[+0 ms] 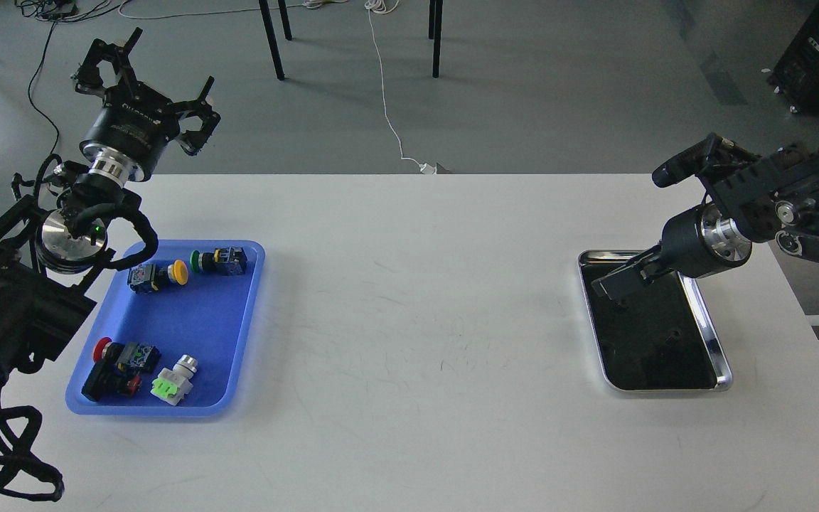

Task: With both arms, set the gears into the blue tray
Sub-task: 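Lower the right gripper and grasp a small black part in the metal tray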

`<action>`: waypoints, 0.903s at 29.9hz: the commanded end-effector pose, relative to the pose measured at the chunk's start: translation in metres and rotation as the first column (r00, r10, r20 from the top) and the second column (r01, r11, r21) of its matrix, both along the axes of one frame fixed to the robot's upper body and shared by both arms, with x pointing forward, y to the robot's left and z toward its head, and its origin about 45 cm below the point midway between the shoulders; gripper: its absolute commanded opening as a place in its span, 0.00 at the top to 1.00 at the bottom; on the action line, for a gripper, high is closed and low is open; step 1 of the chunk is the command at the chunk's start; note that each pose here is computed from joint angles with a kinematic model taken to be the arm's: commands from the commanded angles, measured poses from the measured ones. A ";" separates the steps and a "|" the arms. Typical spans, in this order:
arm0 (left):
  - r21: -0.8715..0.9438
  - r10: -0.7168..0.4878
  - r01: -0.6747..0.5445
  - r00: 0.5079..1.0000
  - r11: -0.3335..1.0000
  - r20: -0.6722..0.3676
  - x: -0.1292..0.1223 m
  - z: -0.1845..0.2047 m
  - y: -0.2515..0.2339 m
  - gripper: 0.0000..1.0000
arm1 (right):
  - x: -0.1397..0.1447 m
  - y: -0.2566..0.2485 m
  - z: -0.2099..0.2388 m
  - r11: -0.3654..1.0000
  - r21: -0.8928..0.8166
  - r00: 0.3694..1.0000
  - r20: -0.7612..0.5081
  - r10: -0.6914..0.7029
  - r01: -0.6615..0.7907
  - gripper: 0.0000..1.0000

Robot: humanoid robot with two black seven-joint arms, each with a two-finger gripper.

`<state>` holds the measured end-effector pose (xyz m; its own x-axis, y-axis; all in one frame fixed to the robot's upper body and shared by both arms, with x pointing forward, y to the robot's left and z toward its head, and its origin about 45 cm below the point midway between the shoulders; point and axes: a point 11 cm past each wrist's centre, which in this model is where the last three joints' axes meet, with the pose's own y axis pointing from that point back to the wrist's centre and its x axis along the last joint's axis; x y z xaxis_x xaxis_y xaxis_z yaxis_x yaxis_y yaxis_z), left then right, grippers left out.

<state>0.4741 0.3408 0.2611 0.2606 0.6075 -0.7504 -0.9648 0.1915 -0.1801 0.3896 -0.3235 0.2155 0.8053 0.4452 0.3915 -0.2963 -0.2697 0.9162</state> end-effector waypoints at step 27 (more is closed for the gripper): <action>0.012 0.012 -0.012 1.000 1.000 -0.004 -0.002 -0.001 0.008 0.02 | 0.007 -0.008 -0.066 0.998 -0.046 0.999 0.027 -0.032 0.033 0.41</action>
